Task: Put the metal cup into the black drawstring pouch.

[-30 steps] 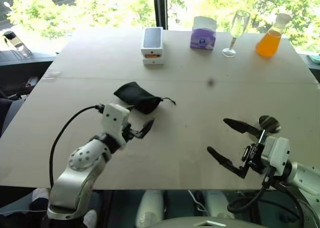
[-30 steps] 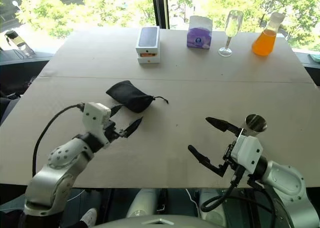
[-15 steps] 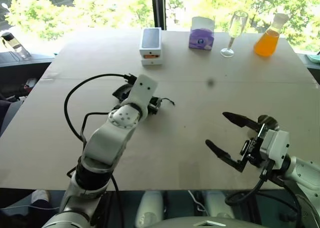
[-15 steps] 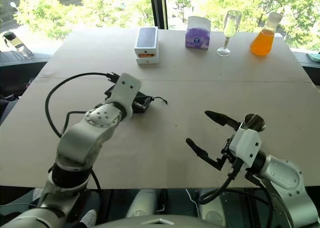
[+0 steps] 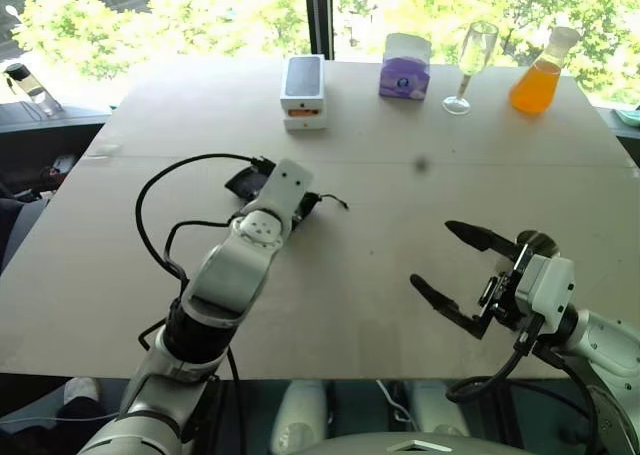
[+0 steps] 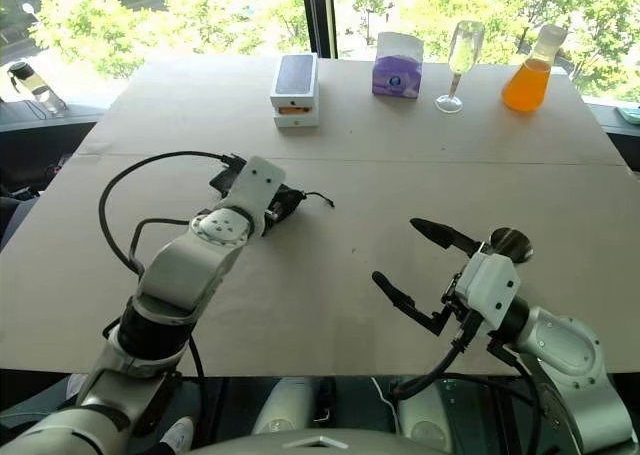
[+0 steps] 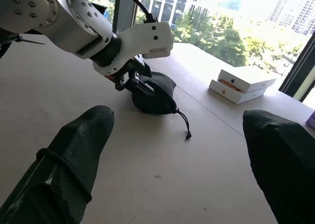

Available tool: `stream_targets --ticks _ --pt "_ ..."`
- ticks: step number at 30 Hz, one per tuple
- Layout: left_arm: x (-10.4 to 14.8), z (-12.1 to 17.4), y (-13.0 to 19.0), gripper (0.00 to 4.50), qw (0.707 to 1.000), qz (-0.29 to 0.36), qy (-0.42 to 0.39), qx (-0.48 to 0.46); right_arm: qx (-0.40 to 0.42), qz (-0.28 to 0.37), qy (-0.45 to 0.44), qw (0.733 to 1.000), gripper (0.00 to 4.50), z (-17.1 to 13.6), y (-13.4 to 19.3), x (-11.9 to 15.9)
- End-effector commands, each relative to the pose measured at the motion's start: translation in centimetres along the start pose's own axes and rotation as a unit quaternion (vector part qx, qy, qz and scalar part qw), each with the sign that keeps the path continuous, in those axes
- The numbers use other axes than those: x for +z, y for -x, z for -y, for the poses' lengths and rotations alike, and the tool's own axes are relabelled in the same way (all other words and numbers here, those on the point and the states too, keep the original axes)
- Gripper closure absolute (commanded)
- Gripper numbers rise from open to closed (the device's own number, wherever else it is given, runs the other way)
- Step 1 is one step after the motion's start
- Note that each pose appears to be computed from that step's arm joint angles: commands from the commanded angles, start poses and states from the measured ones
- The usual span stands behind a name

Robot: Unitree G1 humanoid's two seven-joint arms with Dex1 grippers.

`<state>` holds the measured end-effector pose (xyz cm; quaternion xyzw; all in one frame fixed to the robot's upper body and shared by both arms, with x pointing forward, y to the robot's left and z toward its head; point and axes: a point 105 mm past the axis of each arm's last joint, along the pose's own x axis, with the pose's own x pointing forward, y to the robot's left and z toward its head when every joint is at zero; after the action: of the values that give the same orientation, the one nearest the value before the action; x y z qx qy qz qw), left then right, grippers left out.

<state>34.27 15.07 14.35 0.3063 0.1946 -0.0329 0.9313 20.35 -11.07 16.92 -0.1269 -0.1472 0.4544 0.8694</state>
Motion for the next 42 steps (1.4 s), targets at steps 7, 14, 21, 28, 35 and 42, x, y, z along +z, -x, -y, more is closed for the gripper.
stream_targets --ticks 7,14,21,28,35,42 --pt "0.4 -1.0 0.1 4.44 0.999 0.022 0.03 -0.007 -0.013 0.001 0.002 1.0 0.0 0.1 -0.1 0.3" --pt "0.6 -1.2 0.0 4.44 0.985 0.015 0.127 -0.119 -0.039 -0.097 0.002 0.995 0.0 1.8 -0.7 -0.1" --pt "-0.2 2.0 0.5 4.44 0.93 -0.062 0.213 -0.295 -0.024 -0.211 0.018 0.977 0.0 4.3 0.1 2.8" --pt "1.6 3.4 0.8 4.44 0.892 -0.062 0.25 -0.372 -0.089 -0.343 -0.015 0.935 0.0 7.0 3.5 2.3" --pt "1.5 3.8 0.4 4.44 0.902 -0.071 0.229 -0.358 -0.121 -0.462 -0.035 0.878 0.0 7.5 7.4 0.1" --pt "1.4 4.0 0.8 4.44 0.907 -0.066 0.225 -0.35 -0.126 -0.496 -0.031 0.859 0.0 8.2 8.3 -1.6"
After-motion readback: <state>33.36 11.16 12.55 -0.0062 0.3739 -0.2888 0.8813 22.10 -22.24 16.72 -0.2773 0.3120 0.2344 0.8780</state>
